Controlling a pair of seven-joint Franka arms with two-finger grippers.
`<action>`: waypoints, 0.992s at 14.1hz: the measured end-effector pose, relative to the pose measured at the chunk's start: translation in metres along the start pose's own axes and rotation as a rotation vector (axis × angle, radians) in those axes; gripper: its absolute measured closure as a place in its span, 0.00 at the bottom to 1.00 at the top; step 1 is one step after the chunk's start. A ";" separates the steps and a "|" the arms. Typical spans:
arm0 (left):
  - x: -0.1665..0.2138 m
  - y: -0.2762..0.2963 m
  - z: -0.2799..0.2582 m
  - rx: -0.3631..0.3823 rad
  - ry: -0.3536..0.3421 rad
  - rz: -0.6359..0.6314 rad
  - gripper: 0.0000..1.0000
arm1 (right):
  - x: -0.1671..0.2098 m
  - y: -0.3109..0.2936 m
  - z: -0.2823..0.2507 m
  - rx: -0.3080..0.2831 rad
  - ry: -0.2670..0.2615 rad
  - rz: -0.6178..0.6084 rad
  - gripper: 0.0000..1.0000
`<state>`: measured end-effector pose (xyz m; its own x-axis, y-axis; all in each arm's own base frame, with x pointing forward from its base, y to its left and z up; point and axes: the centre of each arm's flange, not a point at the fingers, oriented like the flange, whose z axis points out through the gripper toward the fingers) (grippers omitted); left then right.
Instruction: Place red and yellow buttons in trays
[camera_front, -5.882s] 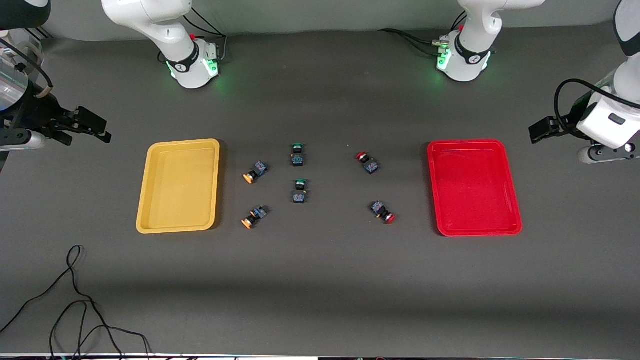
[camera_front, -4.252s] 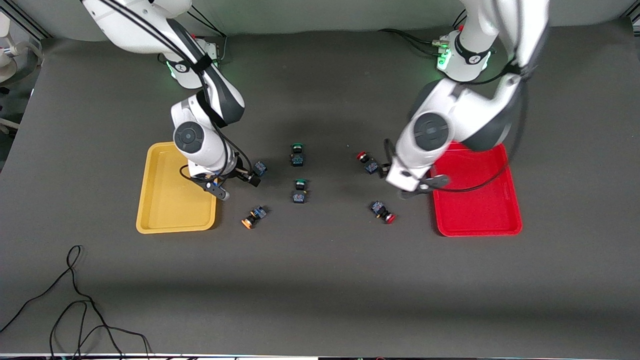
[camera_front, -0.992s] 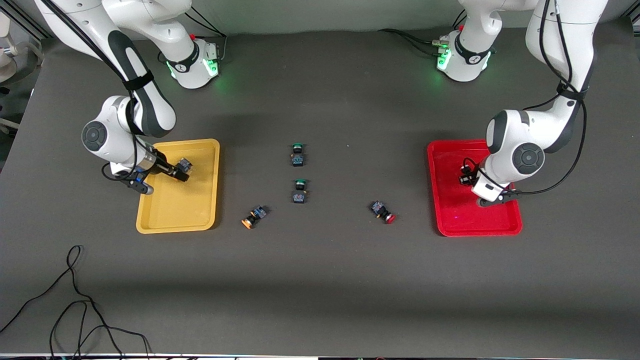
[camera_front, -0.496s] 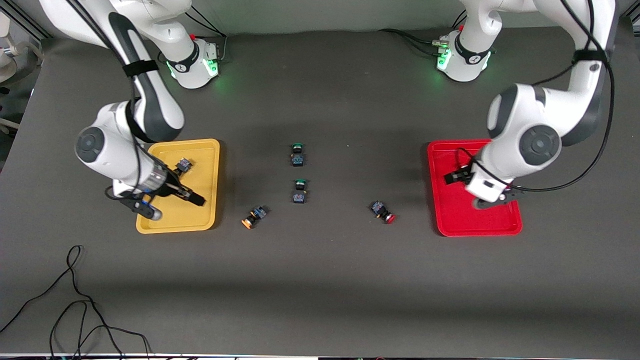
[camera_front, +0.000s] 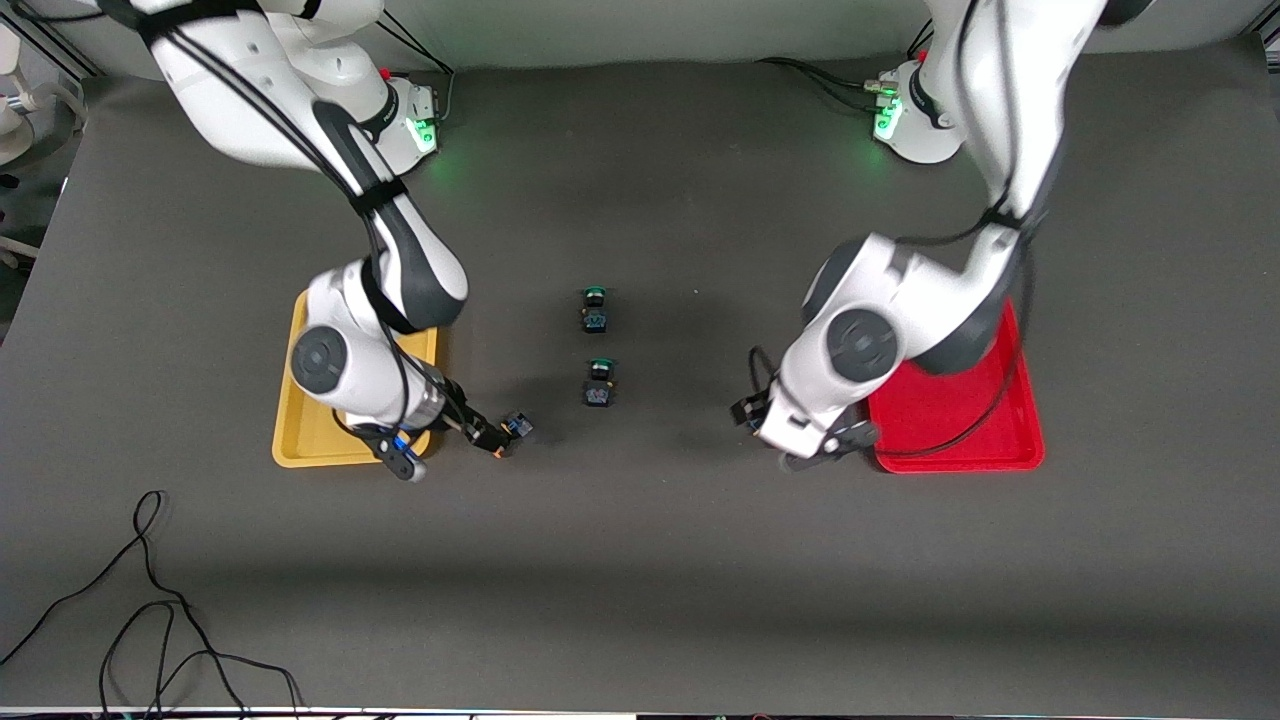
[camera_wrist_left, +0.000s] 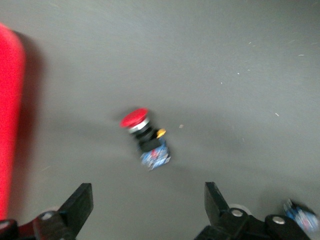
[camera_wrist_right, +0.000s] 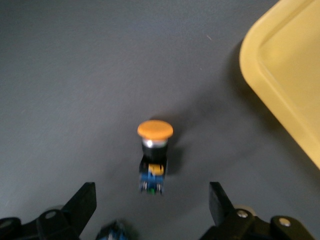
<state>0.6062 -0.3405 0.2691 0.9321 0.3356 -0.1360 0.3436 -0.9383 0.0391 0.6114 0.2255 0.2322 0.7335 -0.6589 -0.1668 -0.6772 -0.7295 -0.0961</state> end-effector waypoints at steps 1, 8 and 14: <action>0.003 -0.001 0.026 -0.002 -0.001 -0.009 0.00 | 0.001 0.000 0.019 0.003 0.006 0.020 0.00; 0.003 -0.009 0.076 -0.010 -0.002 -0.069 0.10 | -0.008 -0.005 0.064 0.011 0.017 0.044 0.26; 0.002 -0.018 0.087 -0.022 0.011 -0.078 0.57 | -0.004 -0.012 0.029 -0.010 -0.012 0.036 0.68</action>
<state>0.5916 -0.3307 0.1820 0.9037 0.4084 -0.1284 0.4172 -0.9074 0.0503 0.6149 0.2425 0.2058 0.7078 -0.6826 -0.1821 -0.7025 -0.7072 -0.0797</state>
